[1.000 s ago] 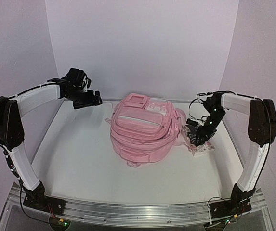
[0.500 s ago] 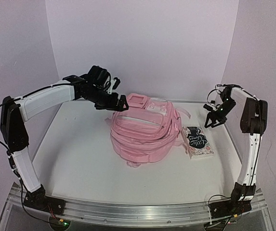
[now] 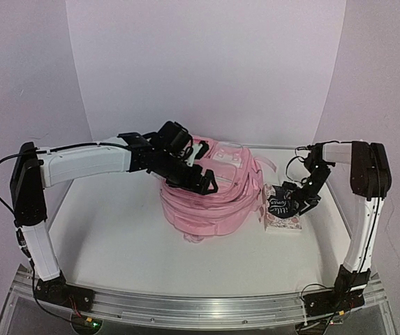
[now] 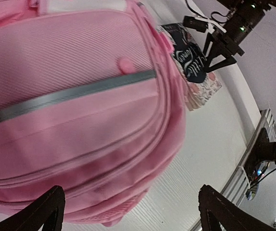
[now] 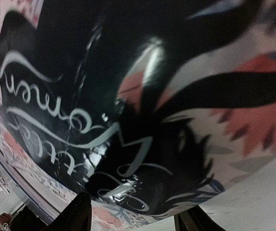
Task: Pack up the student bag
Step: Move the book to the center of the board, then pick up the book from the center of the board.
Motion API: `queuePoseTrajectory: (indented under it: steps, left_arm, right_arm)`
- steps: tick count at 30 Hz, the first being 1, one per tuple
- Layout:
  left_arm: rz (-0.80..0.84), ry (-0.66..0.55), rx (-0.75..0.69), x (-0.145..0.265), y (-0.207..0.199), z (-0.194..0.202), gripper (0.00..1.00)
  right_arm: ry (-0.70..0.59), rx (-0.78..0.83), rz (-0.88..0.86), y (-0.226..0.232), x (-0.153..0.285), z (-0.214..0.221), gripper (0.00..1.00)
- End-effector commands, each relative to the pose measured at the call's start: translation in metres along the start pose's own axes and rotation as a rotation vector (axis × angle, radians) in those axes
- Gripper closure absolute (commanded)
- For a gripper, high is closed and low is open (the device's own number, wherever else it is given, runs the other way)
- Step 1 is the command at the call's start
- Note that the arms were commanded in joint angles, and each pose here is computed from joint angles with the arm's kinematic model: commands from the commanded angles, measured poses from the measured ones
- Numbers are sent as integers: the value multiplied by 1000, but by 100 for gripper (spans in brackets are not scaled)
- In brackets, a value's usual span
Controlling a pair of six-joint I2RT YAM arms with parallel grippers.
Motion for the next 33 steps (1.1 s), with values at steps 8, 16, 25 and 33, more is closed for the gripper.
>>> queuePoseTrajectory:
  steps: [8,16,25,33]
  left_arm:
    - [108,-33,130,-70,-85,39,13]
    - [105,-75,223,-111,-111,32,10]
    - [-32,-42,405,-170,-88,44,9]
    - [-92,-40,468,-178,-66,66,3]
  right_arm:
    - [-136,-45,-15,83,24,22,40]
    - [-309,-234,57,45,73,9,28]
    - [-355,-182,150,0,72,-24,16]
    - [-340,-98,173,-38,63,-54,7]
Point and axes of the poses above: each gripper's point midway between its finger pads, its own x axis back along the fingers, its own y axis along the line the jaws close on, z = x × y, the point moved 8 cm from there along x, back along the fingers, and after that the axes turned 15 degrees about x, right-handed, at the moved point
